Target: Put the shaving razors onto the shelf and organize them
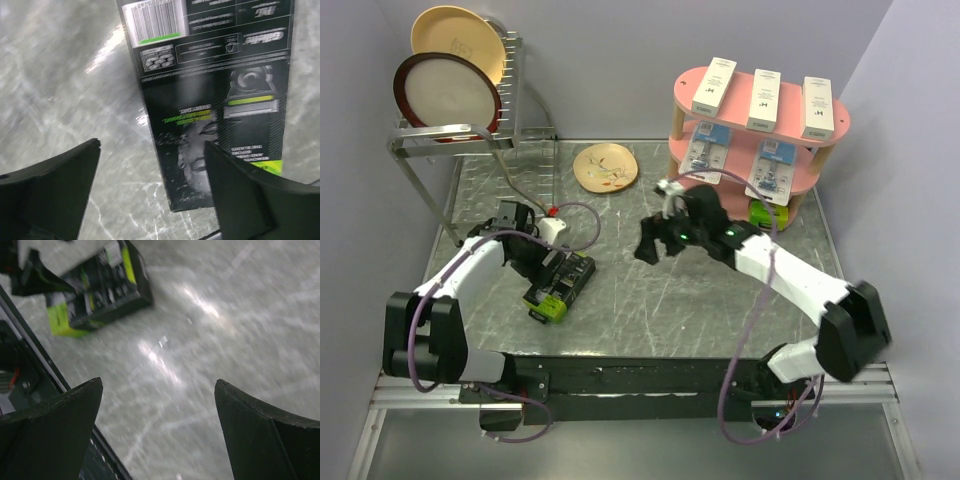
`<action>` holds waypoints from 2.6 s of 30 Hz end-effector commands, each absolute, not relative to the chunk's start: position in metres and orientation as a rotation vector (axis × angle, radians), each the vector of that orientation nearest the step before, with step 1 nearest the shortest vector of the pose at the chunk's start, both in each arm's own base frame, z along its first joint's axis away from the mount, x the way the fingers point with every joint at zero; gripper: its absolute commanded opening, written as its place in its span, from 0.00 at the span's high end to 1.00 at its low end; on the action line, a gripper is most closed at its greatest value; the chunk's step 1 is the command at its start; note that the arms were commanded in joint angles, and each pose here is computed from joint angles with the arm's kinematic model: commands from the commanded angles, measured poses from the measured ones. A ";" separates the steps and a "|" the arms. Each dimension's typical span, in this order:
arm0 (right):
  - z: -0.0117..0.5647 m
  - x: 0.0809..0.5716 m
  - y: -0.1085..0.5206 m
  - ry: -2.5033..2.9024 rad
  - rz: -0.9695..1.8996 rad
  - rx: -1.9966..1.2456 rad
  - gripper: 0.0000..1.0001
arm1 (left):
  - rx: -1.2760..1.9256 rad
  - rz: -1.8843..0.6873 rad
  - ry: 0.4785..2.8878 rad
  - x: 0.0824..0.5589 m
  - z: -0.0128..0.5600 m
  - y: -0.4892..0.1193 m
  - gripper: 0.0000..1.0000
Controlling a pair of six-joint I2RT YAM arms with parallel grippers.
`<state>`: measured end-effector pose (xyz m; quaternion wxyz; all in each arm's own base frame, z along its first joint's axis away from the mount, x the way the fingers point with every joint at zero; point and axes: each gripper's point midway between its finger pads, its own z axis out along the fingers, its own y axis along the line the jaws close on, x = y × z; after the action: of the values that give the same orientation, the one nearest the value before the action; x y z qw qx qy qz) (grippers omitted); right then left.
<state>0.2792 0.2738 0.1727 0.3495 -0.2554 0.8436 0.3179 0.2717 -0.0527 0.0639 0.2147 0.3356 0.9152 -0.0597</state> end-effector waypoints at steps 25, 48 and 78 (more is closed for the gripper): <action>0.167 0.281 0.255 2.185 0.755 -0.622 0.00 | 1.076 -0.661 2.627 0.320 0.044 -0.220 0.99; 0.133 0.280 0.230 2.318 0.716 -0.460 0.00 | 0.734 0.024 2.868 0.347 -0.040 -0.153 0.99; 0.090 0.284 0.255 2.555 0.869 0.087 0.00 | 0.475 -0.215 3.308 0.270 -0.072 -0.154 0.99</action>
<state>0.2826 0.2463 0.0872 0.2297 -0.0311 0.9285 0.2901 0.3376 -0.2346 0.0482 0.0690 0.1621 0.9535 -0.2444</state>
